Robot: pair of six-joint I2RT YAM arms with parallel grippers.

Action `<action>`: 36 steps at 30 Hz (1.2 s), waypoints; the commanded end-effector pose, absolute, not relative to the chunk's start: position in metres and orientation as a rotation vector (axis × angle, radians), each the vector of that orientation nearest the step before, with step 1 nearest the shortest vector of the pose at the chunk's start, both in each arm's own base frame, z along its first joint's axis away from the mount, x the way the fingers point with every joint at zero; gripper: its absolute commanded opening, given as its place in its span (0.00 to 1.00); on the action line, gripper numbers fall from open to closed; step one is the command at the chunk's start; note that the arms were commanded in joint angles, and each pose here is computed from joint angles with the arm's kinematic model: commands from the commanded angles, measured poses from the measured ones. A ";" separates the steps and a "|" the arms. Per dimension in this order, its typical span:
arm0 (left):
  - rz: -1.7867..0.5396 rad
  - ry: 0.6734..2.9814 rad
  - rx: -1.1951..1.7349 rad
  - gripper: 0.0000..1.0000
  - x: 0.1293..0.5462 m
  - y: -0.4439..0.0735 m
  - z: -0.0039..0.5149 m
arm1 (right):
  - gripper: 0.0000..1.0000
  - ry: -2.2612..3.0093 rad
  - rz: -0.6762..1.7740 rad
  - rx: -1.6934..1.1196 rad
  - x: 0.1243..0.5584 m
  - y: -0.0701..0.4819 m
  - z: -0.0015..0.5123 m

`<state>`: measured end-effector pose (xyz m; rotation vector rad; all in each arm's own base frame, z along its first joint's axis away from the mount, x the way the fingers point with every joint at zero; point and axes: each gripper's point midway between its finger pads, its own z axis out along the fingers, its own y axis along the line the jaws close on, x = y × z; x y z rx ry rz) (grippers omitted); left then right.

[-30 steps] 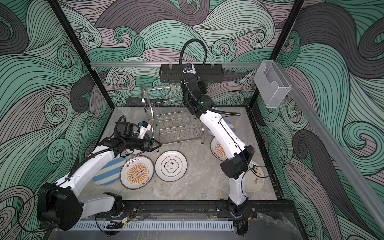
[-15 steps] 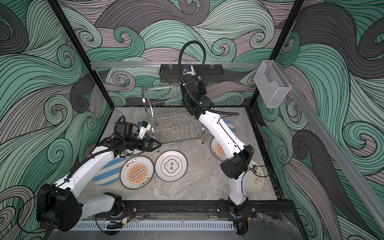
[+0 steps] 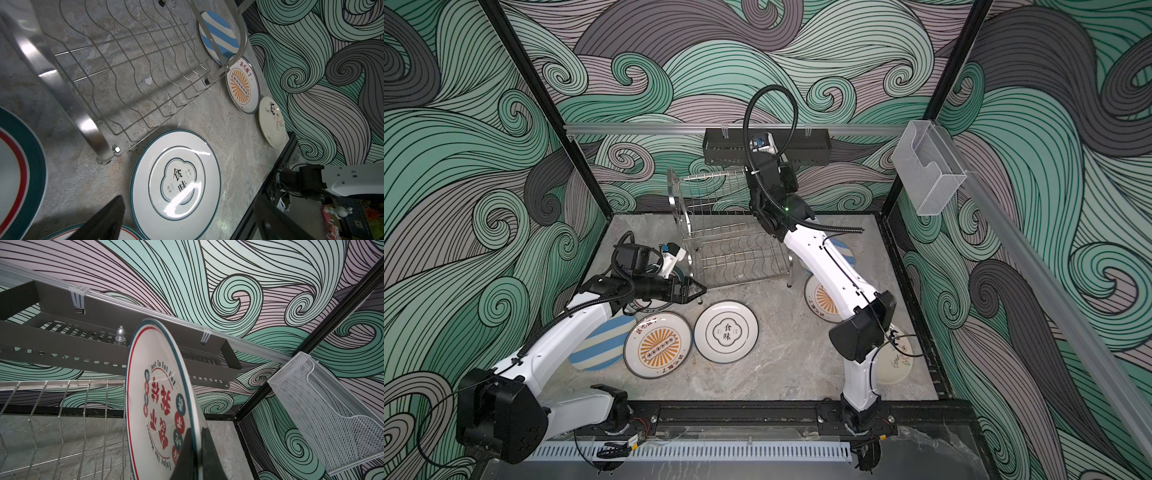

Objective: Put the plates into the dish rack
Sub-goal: 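Lower the plate into the rack slots with the right gripper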

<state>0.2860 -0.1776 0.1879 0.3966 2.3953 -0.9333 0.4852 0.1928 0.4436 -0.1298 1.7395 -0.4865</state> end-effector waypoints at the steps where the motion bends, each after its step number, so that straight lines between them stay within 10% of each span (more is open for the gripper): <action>1: -0.923 2.363 0.427 0.99 0.285 -0.178 0.199 | 0.11 1.730 -0.501 -0.087 0.483 0.178 0.450; 23: -0.908 2.365 0.420 0.99 0.286 -0.176 0.199 | 0.38 1.727 -0.492 -0.114 0.473 0.174 0.459; 36: -0.868 2.362 0.410 0.99 0.287 -0.172 0.200 | 0.72 1.738 -0.331 -0.167 0.455 0.179 0.472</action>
